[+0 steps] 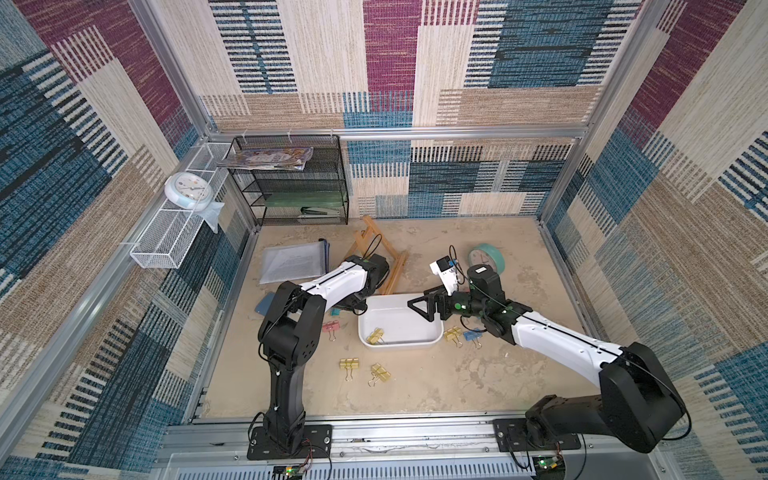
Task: Take out the binder clips from the storage box
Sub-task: Place the binder clip at the center of the board.
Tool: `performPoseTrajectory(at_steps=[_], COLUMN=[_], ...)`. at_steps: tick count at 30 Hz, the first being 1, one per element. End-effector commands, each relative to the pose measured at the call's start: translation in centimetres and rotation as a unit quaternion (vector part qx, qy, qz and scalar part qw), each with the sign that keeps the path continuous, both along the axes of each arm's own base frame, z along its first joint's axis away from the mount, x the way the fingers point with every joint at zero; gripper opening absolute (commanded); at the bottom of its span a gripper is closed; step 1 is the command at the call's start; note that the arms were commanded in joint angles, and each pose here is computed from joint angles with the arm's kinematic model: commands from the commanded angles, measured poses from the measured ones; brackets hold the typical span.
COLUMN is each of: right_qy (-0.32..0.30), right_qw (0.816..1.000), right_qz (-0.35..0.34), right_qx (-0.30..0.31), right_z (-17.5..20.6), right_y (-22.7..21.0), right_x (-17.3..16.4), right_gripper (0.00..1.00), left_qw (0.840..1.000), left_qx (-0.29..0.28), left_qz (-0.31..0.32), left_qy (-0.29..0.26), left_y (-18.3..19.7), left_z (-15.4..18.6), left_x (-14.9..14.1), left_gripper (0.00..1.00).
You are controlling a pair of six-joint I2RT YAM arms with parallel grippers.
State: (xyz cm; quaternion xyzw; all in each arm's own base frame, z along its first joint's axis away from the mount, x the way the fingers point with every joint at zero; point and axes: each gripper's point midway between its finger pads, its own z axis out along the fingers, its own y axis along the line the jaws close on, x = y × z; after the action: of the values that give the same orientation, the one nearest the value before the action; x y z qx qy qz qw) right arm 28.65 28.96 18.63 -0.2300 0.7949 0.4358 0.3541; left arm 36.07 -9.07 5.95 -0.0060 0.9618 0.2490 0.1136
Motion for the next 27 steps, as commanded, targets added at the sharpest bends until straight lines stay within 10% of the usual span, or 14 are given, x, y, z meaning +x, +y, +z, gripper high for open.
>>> performPoseTrajectory(at_steps=[1,16,27], right_qy=[-0.007,0.003,0.03], right_qw=[1.0,1.0,0.999], right_qz=[-0.004,-0.009,-0.024], right_qx=[0.004,-0.002,-0.016], right_z=[0.2,-0.7,-2.6], right_y=[0.0,0.0,0.0], right_x=[0.2,0.5,1.0], right_gripper=[0.99,0.99,1.0], left_qw=[1.0,0.998,0.966], left_qx=[0.005,-0.066,-0.237], left_qz=[0.001,0.001,-0.079], left_qy=[0.005,-0.024,-0.065], left_y=[0.3,-0.5,-8.3], left_z=[0.1,4.1,8.3], left_x=[-0.4,-2.7,-6.5], left_gripper=[0.06,0.26,0.3])
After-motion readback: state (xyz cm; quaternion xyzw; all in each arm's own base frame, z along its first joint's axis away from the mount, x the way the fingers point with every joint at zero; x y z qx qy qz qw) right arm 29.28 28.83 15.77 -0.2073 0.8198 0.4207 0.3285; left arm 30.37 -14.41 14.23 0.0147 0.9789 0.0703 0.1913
